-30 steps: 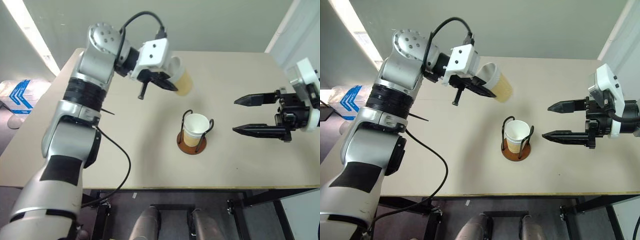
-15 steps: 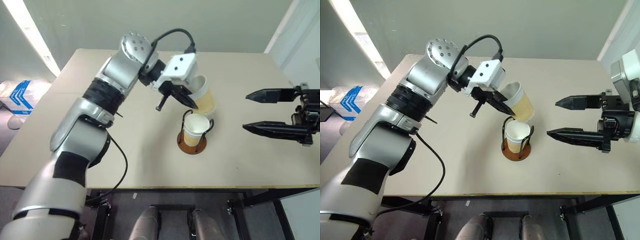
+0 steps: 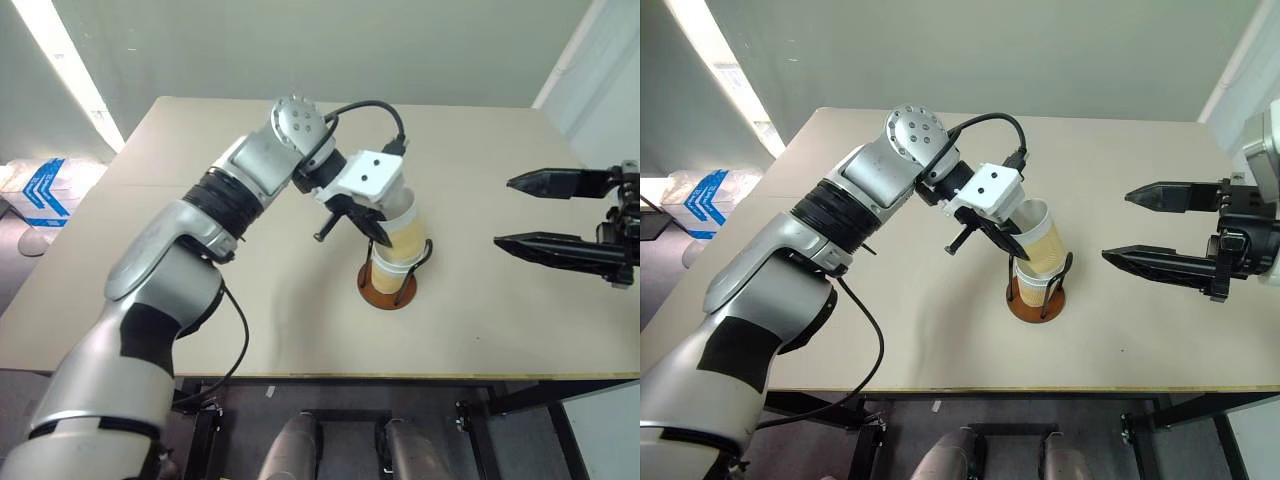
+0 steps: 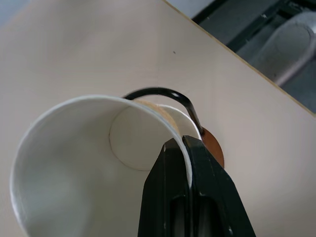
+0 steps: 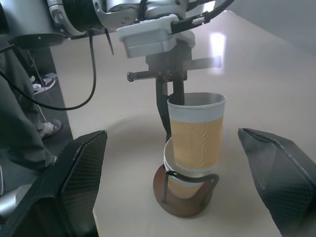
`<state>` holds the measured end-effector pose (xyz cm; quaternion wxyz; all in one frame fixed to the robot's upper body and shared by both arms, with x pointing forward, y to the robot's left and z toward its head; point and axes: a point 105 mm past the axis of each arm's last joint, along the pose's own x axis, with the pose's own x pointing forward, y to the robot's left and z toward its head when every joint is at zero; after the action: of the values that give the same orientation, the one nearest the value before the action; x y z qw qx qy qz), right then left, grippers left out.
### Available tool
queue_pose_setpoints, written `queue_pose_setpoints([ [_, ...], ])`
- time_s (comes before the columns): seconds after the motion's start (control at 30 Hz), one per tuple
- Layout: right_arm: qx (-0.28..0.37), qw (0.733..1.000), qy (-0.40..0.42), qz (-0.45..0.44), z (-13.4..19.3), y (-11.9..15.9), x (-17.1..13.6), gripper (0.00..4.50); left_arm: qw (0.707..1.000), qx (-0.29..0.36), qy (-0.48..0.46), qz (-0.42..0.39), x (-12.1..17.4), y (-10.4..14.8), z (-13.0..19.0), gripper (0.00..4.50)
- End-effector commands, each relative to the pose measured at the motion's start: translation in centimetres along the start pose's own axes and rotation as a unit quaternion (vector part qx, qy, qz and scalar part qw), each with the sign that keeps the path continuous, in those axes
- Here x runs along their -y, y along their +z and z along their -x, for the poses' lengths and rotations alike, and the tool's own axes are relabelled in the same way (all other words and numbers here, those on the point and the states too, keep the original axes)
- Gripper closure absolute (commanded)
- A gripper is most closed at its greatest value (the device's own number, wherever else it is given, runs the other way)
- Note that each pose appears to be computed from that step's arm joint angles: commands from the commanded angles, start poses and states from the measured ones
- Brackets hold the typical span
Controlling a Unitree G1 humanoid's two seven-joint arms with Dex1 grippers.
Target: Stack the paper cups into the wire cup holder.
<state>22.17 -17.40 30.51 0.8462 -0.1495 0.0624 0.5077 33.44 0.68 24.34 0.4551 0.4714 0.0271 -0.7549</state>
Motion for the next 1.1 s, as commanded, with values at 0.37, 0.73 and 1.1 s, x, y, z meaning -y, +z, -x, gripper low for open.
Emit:
queue_pose_setpoints([
  [0.37, 0.018, 1.000, -0.011, 0.023, 0.5, 0.8, 0.4, 0.00, 0.995, 0.072, 0.065, -0.026, -3.4, 5.3, 3.4, 1.53],
  [0.73, 0.026, 0.999, -0.013, 0.021, 0.2, 0.7, 1.2, 0.00, 0.991, 0.115, 0.062, 0.041, -1.8, 4.7, 4.1, 0.04],
  [1.1, 0.042, 0.998, -0.046, 0.015, -0.4, -0.3, 2.3, 0.00, 0.961, 0.175, 0.185, 0.109, -1.5, 2.4, 7.7, 0.04],
])
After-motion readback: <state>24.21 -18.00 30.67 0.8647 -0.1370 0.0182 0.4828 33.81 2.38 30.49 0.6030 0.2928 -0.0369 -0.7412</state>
